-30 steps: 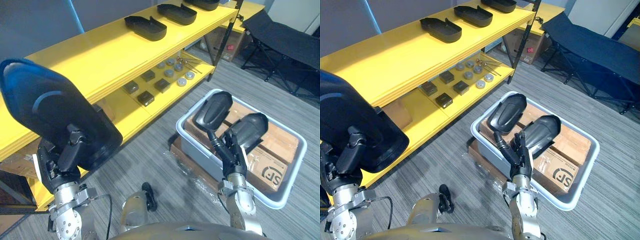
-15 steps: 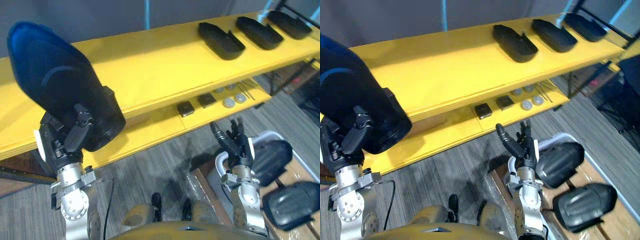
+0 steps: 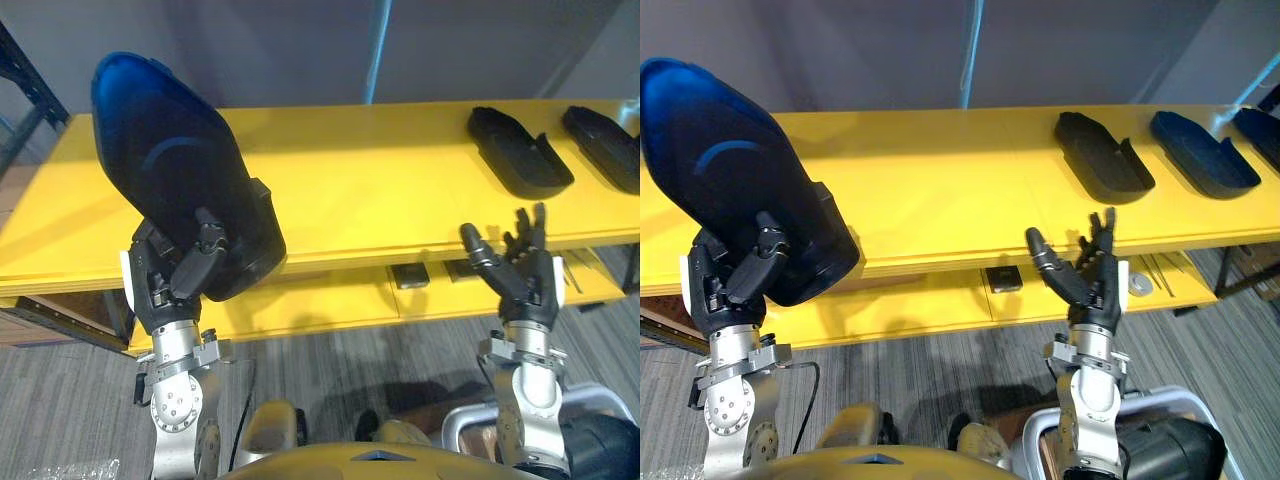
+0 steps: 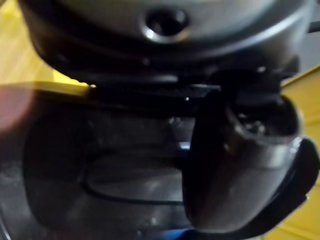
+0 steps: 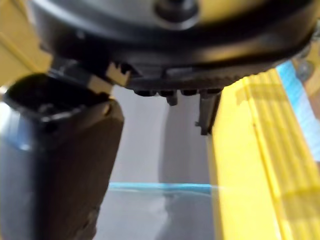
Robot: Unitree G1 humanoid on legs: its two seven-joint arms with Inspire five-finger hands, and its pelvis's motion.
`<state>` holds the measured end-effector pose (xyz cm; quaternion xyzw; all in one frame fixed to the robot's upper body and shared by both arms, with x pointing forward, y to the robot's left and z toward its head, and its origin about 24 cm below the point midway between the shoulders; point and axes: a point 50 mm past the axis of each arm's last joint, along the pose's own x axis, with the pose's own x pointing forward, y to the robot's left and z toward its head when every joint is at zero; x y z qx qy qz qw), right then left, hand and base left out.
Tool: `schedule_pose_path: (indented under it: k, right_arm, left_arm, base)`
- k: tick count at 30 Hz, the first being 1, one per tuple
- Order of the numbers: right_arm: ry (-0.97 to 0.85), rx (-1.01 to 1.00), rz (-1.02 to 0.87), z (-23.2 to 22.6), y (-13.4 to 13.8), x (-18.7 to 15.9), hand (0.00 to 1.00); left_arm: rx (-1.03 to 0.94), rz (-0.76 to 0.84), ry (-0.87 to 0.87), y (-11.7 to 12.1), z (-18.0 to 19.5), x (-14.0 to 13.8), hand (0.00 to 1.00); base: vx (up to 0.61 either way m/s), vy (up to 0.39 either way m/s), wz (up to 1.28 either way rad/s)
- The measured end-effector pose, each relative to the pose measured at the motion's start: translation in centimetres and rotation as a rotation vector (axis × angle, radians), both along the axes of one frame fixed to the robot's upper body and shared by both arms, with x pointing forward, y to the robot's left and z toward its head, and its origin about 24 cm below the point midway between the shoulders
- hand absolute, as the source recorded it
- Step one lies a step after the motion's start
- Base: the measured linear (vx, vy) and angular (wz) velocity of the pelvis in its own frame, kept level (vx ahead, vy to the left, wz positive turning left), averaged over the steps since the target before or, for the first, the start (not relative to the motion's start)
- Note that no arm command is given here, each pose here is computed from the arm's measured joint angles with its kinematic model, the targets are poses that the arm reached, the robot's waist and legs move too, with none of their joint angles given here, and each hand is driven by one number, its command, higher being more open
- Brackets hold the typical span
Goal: Walk over and take three plastic housings, then place them on the shelf
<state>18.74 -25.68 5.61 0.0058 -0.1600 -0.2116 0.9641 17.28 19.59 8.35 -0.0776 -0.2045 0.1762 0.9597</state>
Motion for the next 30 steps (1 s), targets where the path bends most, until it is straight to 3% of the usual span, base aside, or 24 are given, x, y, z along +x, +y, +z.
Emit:
schedule_pose_path:
  k: [4, 11, 19, 21, 26, 30]
  right_arm:
    - [-0.149, -0.027, -0.152, 2.8, -1.7, -1.0, 1.00]
    - [-0.325, -0.122, -0.099, 6.7, -0.1, -1.5, 1.00]
    - [-0.033, -0.108, 0.000, 3.0, 0.3, -2.5, 1.00]
    - [0.100, -0.047, 0.077, 0.5, 0.5, -2.9, 1.00]
    - [0.288, -0.002, 0.172, -3.3, 0.8, -3.3, 1.00]
    - [0.342, -0.023, 0.224, -3.9, 0.5, -3.9, 1.00]
  left_arm:
    - [0.044, -0.061, -0.042, -0.3, 0.7, 0.5, 0.00]
    - [0.201, -0.218, -0.153, 0.2, 3.7, 1.5, 0.00]
    - [0.085, -0.531, -0.172, -1.8, 5.4, 3.9, 0.00]
    - [0.037, -0.593, -0.124, -2.4, 5.4, 6.1, 0.00]
    - [-0.088, -0.468, 0.031, 0.0, 4.6, 12.4, 0.00]
    - [-0.203, -0.350, 0.080, 2.3, 4.6, 14.9, 0.00]
  base:
    - [0.12, 0.230, -0.07]
    - [0.02, 0.142, -0.25]
    - [-0.04, 0.014, -0.35]
    - [0.00, 0.018, -0.57]
    - [-0.01, 0.004, -0.50]
    - [0.00, -0.008, -0.31]
